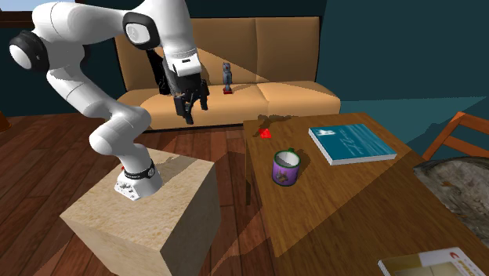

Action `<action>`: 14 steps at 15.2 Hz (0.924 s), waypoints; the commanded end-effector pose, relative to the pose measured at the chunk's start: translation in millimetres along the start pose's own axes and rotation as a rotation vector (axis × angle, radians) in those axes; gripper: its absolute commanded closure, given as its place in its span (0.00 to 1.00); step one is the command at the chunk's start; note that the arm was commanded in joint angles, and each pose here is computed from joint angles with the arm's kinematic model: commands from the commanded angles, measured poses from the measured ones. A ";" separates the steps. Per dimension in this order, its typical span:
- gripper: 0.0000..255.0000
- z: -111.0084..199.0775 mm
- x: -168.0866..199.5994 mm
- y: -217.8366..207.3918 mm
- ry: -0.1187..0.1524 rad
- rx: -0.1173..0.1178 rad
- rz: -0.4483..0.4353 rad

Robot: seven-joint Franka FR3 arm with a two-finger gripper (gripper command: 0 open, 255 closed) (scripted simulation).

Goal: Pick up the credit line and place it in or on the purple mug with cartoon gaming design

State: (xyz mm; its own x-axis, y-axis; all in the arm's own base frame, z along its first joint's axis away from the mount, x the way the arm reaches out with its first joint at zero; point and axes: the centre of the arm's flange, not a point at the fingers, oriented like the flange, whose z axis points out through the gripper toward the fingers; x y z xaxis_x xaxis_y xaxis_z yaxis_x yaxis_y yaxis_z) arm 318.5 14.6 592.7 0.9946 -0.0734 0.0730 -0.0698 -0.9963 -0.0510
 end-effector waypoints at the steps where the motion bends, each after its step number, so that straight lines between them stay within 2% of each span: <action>1: 0.00 0.0 0.0 0.0 0.000 0.000 0.000; 14: 0.00 100.7 46.8 -121.2 -0.211 0.085 0.390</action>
State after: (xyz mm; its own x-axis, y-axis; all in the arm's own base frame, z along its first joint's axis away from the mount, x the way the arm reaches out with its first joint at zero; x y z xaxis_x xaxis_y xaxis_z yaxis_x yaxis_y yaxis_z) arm 374.9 128.8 509.6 0.9069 -0.3936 -0.1506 -0.4116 -0.9041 -0.1154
